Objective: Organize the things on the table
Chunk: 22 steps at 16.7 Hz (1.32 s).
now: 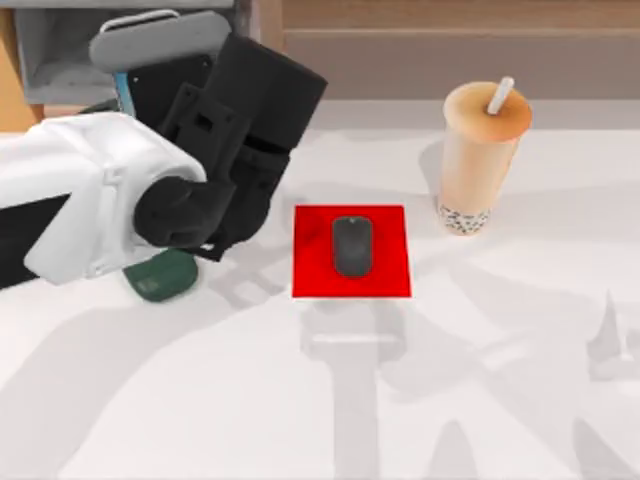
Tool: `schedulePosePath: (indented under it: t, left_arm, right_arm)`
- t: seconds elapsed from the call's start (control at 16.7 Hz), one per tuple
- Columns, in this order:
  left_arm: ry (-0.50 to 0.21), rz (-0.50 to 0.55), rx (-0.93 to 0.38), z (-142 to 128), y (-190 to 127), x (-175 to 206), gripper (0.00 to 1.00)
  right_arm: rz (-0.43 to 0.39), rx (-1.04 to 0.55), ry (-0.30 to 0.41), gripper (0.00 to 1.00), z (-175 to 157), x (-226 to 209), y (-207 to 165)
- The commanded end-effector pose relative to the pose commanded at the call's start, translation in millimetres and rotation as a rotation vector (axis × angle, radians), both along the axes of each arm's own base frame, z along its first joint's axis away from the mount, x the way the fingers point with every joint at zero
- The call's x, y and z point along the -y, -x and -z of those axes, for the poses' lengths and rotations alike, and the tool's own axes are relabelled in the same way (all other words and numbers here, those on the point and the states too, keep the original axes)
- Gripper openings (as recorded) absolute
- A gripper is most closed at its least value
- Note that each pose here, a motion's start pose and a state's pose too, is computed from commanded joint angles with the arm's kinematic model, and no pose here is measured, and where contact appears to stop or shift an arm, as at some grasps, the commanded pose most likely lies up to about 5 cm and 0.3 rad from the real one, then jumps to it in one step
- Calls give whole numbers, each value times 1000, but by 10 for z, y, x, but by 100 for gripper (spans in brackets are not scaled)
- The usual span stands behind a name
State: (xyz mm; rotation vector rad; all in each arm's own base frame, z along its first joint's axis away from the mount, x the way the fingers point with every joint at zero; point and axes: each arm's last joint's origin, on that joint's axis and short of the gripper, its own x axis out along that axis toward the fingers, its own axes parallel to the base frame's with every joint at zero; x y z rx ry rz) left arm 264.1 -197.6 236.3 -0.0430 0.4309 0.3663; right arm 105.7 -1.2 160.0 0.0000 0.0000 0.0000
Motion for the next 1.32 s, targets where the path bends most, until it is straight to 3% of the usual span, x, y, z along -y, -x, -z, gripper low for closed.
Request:
schedulePosePath:
  t: [0.24, 0.54, 1.32]
  left_arm:
    - [29, -124, -23, 215, -203, -288, 0]
    - [46, -141, -20, 245, -253, -312, 0]
    - [46, -141, -20, 245, -253, -312, 98]
  right_arm:
    - [0, 0, 0, 100, 0, 0, 0]
    - [0, 0, 0, 100, 0, 0, 0]
    - [0, 0, 0, 100, 0, 0, 0]
